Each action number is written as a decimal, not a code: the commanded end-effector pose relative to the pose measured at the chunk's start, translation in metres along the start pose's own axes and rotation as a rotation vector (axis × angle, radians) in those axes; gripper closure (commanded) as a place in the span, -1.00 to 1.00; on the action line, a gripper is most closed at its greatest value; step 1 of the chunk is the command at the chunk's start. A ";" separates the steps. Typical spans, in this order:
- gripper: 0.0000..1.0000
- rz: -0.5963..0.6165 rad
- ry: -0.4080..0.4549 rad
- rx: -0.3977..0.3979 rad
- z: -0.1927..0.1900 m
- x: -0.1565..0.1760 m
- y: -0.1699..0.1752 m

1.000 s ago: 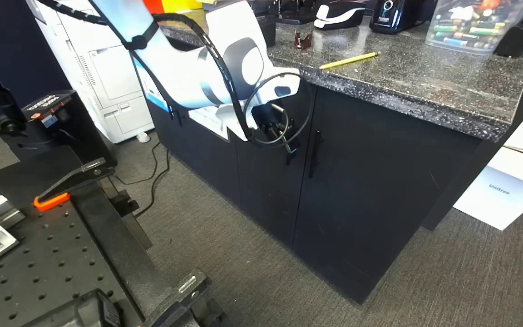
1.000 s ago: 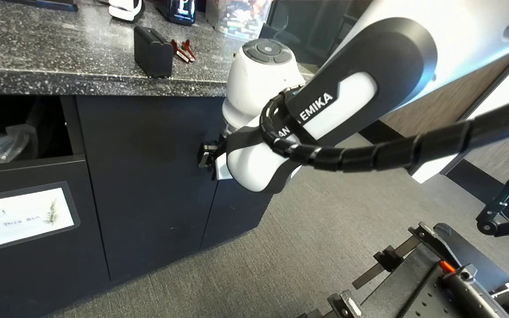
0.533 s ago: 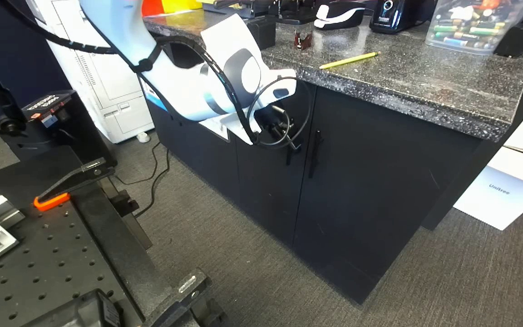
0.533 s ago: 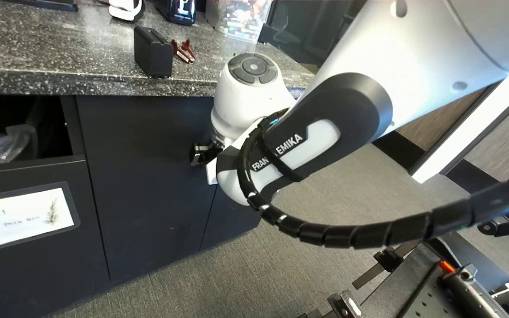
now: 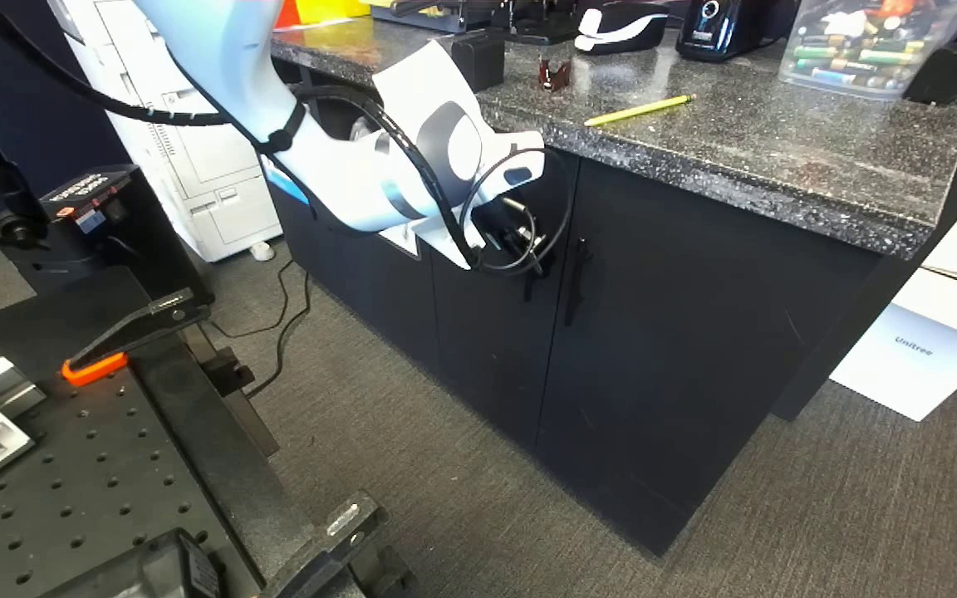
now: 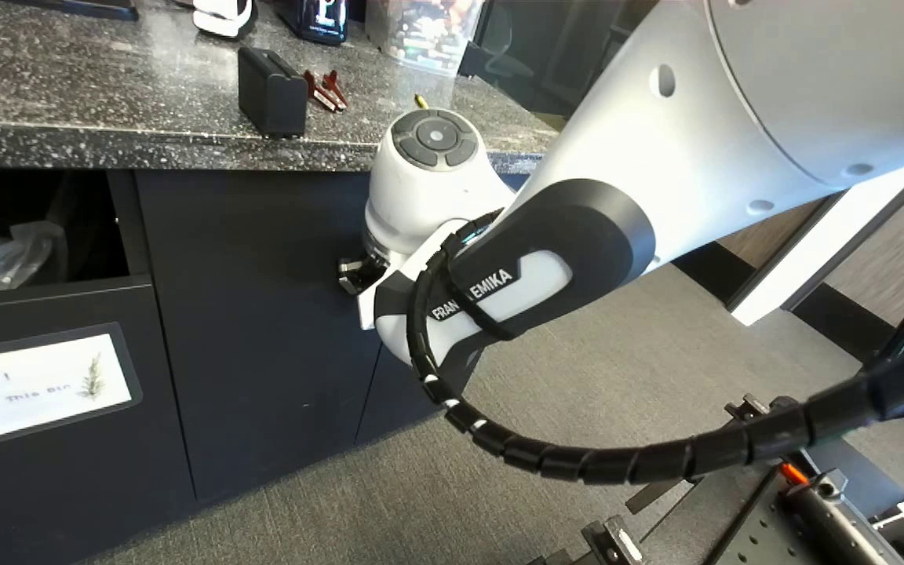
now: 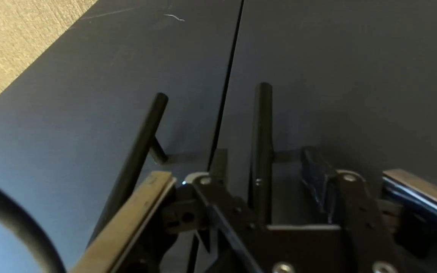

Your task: Open the cabinet door on the left

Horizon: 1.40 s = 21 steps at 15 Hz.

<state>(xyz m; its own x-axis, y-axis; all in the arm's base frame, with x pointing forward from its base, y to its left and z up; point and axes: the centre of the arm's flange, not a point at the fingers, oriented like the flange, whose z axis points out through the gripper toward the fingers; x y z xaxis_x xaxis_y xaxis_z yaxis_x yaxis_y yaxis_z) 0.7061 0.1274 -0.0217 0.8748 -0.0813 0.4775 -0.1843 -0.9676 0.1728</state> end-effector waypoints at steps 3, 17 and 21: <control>0.90 0.031 0.036 0.017 -0.009 0.007 -0.004; 0.93 0.009 -0.163 0.253 -0.113 -0.081 0.005; 0.93 -0.071 -0.175 0.314 -0.132 -0.093 0.002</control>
<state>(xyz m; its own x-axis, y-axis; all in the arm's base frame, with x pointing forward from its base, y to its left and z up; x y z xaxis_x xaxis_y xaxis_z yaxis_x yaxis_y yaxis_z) 0.5900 0.1338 -0.0158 0.9129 0.0029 0.4083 -0.0076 -0.9997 0.0240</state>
